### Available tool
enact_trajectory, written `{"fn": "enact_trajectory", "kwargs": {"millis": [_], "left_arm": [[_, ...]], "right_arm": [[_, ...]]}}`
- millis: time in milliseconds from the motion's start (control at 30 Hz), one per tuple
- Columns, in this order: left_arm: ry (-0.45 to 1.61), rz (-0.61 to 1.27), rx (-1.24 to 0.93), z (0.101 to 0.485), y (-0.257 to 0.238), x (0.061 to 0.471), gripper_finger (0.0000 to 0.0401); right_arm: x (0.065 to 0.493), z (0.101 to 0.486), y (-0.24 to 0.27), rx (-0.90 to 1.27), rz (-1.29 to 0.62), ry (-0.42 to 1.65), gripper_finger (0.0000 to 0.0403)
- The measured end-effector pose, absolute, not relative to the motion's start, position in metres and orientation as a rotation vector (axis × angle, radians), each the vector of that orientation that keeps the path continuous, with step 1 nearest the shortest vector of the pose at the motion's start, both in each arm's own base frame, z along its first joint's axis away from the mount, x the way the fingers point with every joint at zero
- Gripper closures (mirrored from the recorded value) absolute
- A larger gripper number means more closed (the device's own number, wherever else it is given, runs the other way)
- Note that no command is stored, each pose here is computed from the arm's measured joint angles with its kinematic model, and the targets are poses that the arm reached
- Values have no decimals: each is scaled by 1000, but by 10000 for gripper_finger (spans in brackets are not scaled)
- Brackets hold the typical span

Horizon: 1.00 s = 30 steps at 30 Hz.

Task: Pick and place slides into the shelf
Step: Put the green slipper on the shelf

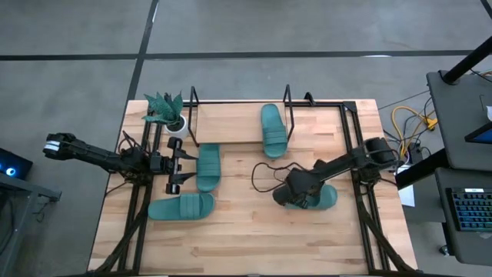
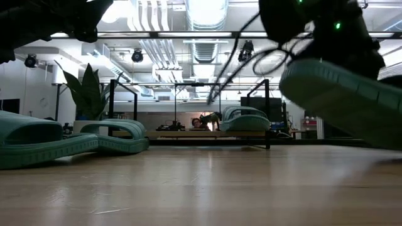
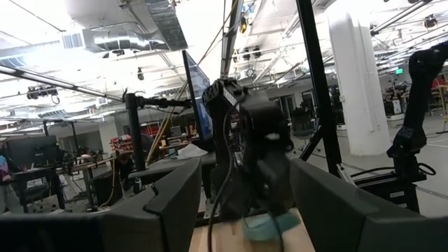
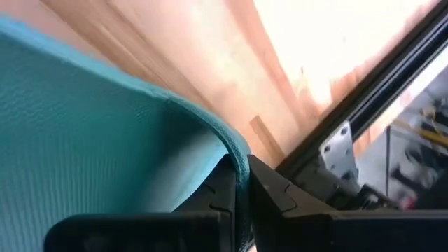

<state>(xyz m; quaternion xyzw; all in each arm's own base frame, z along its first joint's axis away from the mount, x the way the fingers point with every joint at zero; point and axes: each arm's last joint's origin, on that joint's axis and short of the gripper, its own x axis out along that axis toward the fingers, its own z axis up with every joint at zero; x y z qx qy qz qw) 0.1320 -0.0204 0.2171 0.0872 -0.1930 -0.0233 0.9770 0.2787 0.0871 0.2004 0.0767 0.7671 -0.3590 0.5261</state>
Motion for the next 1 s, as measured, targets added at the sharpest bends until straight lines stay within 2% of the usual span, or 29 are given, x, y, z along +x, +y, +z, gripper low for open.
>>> {"fn": "enact_trajectory", "kwargs": {"millis": [467, 800, 1000], "left_arm": [[-391, -47, 175, 217, -20, 132, 197], [-394, -46, 175, 218, -20, 132, 197], [-409, -44, 173, 219, -20, 131, 197]], "right_arm": [[267, 273, 115, 97, -730, 1446, 390], [271, 318, 133, -75, -665, 1120, 390], [284, 340, 150, -251, -610, 816, 390]]}}
